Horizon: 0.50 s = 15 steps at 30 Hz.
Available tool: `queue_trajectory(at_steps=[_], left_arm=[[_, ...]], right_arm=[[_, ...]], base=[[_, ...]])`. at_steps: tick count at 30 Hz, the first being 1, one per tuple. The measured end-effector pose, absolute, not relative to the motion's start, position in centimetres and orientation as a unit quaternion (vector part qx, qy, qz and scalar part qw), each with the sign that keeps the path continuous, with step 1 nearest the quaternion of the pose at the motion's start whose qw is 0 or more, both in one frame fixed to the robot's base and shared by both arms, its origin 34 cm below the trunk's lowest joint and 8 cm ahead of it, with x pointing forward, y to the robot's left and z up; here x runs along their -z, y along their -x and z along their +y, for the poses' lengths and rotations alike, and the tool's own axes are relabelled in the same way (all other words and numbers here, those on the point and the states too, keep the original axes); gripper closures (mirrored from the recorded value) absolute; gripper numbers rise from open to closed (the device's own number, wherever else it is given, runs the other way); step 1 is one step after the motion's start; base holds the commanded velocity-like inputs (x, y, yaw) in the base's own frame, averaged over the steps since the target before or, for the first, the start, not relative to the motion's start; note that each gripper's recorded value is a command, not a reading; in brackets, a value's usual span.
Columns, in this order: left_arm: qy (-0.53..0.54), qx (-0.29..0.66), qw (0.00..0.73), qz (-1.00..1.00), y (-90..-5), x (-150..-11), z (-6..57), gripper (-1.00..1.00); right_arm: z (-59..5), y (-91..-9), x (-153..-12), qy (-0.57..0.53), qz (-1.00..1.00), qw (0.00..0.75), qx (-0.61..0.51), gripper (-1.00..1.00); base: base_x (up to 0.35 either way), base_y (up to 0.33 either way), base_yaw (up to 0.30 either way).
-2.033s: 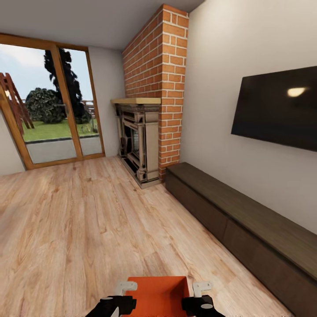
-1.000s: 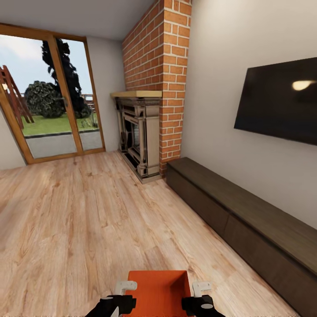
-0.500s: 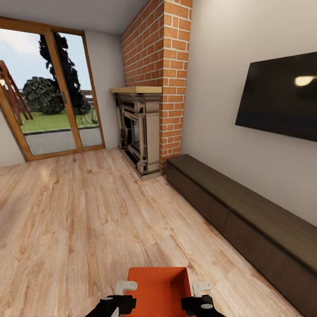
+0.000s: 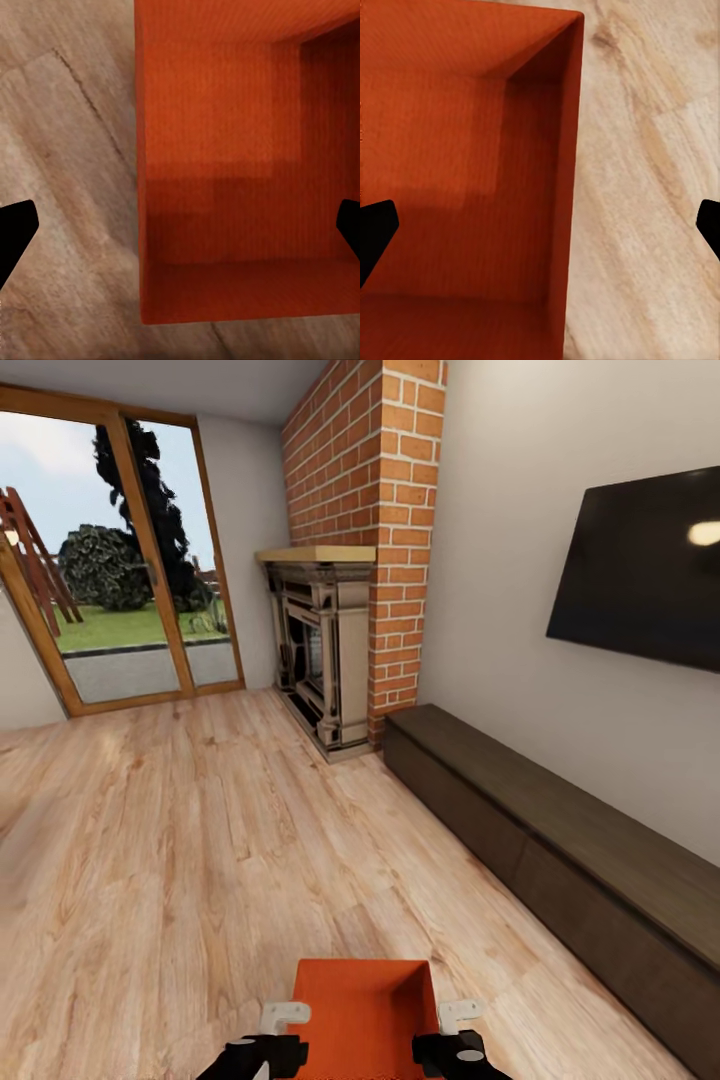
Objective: Move the two storage containers from the living room to the garage. In the garage, place one container on the floor and stack the other container on top of it (either order is fine).
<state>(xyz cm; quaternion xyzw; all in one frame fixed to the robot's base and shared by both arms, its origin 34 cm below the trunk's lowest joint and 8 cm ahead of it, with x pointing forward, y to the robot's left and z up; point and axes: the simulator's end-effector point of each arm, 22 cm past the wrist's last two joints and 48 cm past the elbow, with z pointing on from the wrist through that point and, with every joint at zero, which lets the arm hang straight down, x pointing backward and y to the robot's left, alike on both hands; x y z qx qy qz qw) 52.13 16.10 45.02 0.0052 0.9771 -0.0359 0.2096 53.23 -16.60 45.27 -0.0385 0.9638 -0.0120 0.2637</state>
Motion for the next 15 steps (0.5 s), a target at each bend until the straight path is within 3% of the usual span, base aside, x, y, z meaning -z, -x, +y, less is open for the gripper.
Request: queue_trajectory(at_steps=[15], left_arm=[[-0.006,0.032,0.199,0.979,-51.5,-44.13,16.75,-1.0]], right_arm=[[-16.57,-52.89,-44.59,0.039,0.965,0.261,0.011,-1.0]], base=[[0.0,0.0,0.08]])
